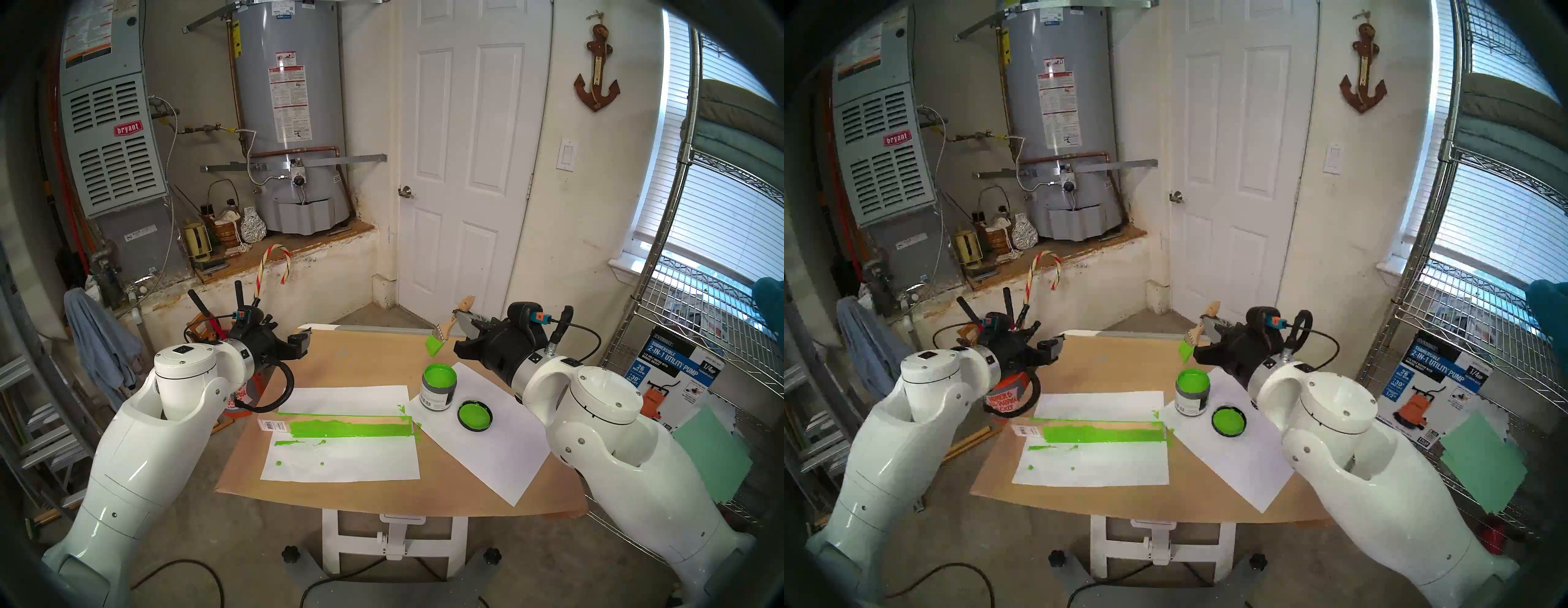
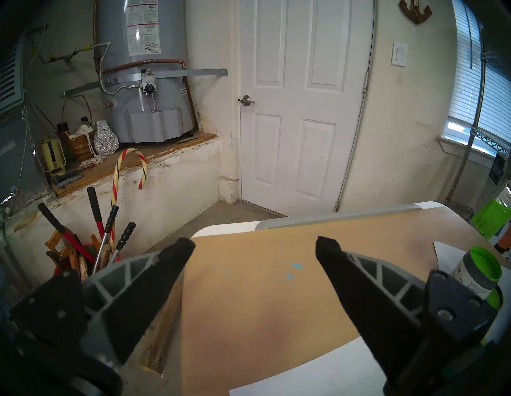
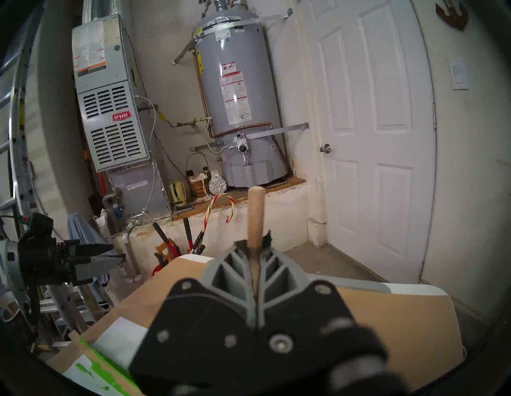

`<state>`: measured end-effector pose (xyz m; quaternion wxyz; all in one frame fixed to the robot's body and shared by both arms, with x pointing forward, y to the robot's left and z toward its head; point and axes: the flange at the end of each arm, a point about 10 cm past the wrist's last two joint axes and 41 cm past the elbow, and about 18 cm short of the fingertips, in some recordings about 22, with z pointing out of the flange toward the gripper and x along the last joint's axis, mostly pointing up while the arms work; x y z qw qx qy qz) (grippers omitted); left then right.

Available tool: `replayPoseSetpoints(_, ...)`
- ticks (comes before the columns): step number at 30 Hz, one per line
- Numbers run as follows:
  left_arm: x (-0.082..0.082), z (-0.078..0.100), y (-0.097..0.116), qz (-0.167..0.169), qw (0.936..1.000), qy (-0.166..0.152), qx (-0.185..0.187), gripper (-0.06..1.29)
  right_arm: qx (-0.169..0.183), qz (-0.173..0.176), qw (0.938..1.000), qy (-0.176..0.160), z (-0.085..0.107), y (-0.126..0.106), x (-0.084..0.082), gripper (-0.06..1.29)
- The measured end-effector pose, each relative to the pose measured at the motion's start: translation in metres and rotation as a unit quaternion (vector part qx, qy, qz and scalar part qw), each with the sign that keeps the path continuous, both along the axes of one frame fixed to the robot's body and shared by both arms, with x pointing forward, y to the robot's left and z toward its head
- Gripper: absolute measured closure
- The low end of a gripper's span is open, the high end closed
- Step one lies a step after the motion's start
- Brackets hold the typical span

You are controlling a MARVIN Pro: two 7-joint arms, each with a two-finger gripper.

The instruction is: Pick up brush, dip the brush into paint, and paint the wood

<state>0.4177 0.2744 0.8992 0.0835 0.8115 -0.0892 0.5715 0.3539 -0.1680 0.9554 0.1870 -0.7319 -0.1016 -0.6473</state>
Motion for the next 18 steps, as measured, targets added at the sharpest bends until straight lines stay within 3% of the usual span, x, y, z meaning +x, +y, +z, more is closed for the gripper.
replayPoseSetpoints(18, 0.0, 0.0, 0.0, 0.0, 1.0, 0.0, 0.0, -0.02, -0.013, -0.001, 0.9999, 0.009, -0.015, -0.011, -0.007, 1.25)
